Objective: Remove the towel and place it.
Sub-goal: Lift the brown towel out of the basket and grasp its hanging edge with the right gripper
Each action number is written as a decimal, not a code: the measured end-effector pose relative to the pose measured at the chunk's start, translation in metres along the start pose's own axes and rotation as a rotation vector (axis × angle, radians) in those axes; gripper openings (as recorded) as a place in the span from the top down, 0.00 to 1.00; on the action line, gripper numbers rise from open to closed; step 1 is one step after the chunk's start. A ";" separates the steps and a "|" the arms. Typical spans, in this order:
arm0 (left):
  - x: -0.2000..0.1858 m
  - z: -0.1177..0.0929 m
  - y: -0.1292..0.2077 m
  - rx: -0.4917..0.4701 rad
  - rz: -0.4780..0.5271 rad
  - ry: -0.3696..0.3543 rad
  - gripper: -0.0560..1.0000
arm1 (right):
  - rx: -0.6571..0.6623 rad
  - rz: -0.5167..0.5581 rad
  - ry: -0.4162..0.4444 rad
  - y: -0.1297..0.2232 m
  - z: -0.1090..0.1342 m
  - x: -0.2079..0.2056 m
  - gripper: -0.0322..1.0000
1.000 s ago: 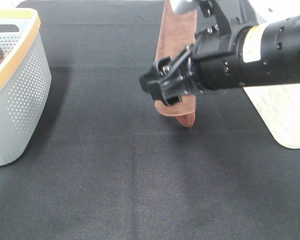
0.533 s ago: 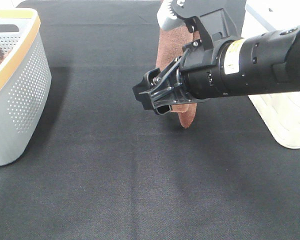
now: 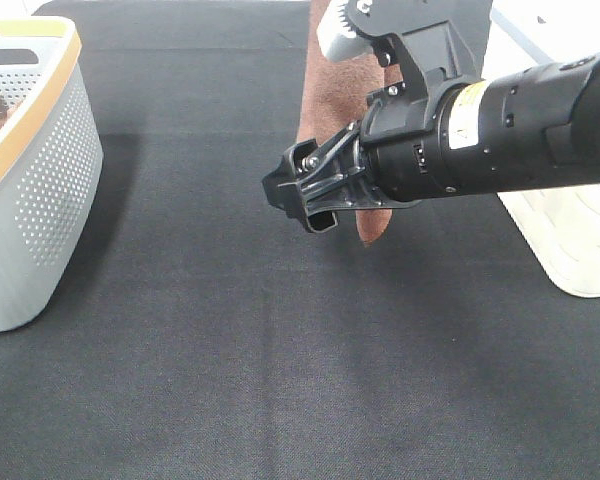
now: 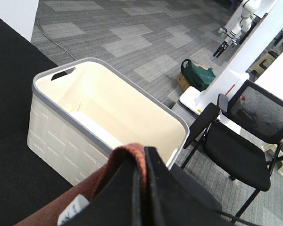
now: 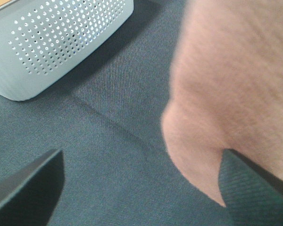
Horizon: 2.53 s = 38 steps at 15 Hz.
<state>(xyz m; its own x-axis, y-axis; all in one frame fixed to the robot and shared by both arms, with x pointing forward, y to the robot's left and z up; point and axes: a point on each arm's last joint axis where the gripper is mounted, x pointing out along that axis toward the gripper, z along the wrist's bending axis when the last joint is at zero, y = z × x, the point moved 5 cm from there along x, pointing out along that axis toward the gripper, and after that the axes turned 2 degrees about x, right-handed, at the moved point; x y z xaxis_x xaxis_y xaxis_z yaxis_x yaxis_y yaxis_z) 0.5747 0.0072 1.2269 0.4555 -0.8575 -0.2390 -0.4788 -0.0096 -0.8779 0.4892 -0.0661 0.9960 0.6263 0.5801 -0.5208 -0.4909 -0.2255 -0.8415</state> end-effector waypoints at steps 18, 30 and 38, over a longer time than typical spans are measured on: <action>-0.021 0.001 0.006 0.029 0.091 -0.098 0.95 | 0.116 -0.026 0.084 -0.006 -0.034 -0.001 0.11; -0.008 0.066 -0.007 -0.064 -0.083 -0.444 0.95 | 0.155 -0.306 0.001 -0.045 -0.020 -0.007 0.14; -0.003 0.069 -0.005 -0.079 -0.080 -0.445 0.95 | 0.009 -0.201 -0.030 -0.006 0.001 0.044 0.20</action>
<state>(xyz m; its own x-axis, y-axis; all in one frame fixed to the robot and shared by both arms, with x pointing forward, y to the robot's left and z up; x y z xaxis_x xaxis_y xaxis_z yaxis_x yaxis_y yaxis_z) 0.6275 0.0454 1.2031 0.7632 -0.5482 -0.3422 -0.4770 -0.1207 -0.8706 0.5188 -0.0382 0.9778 0.6937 0.6360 -0.3380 -0.3637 -0.0957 -0.9266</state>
